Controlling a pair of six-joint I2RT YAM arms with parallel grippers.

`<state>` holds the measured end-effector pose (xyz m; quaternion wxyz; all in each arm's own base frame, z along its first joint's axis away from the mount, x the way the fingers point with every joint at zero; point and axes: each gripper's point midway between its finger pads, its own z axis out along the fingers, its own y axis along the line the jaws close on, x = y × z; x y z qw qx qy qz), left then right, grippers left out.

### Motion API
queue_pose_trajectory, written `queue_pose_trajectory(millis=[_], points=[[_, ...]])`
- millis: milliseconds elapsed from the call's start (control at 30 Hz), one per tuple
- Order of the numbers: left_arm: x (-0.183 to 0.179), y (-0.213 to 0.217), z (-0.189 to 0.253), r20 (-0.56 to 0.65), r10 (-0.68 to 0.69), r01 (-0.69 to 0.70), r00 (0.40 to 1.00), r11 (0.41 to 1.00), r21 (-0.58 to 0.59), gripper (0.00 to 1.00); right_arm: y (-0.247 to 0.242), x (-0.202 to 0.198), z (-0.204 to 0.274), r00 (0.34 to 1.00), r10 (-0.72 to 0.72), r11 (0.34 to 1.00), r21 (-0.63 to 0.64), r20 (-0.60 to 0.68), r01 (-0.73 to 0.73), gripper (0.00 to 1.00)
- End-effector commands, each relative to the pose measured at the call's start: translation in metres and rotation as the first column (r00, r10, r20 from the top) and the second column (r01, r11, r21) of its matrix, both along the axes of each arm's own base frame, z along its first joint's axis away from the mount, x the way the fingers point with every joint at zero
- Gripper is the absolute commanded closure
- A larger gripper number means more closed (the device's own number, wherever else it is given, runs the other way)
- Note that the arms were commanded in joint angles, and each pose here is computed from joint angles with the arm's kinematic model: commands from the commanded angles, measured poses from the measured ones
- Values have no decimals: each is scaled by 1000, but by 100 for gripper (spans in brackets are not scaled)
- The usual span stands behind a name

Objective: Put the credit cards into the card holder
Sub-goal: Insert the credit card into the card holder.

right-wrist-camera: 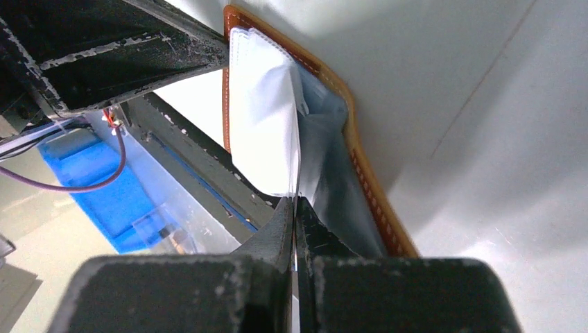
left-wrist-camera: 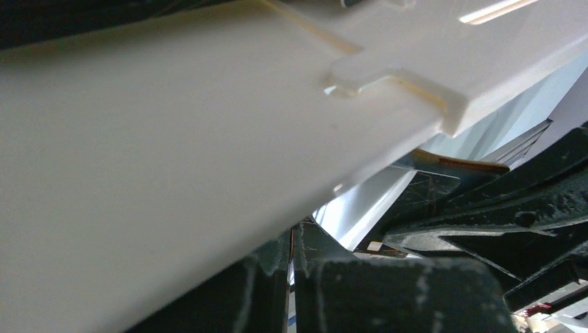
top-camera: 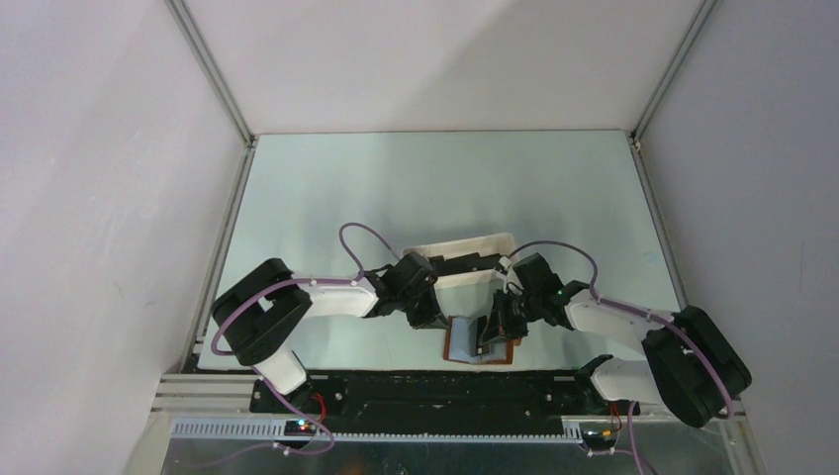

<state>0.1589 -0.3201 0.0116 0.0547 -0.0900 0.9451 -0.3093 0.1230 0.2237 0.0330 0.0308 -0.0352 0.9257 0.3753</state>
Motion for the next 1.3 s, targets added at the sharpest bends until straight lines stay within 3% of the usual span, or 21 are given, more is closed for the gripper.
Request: queue_pose_trajectory(millis=[0, 367, 433, 467, 533, 667, 867, 1267], points=[[-4, 22, -21, -10, 31, -30, 999, 995, 100, 100, -15, 22, -2, 986, -56, 993, -90, 155, 71, 100], [-4, 21, -21, -9, 29, -28, 1000, 995, 97, 100, -19, 20, -8, 984, -107, 988, -97, 141, 121, 99], [-4, 20, -21, -10, 28, -27, 1000, 995, 96, 100, -21, 19, -13, 986, -112, 986, -112, 126, 127, 89], [-4, 20, -20, -9, 27, -26, 1000, 995, 95, 100, -21, 20, -14, 985, -115, 985, -118, 128, 130, 76], [-4, 19, -19, -9, 26, -25, 1000, 995, 93, 100, -22, 19, -15, 985, -112, 984, -125, 129, 128, 61], [-4, 19, -18, -8, 24, -23, 1000, 996, 90, 100, -25, 18, -15, 985, -107, 982, -138, 134, 125, 44], [-3, 18, -14, 1, 22, -22, 1000, 997, 77, 100, -21, 12, -15, 990, -72, 987, -134, 123, 88, 32], [-5, 16, -16, -8, 13, -12, 1000, 997, 77, 100, 5, 1, -6, 997, 10, 999, -45, 75, -6, 25]])
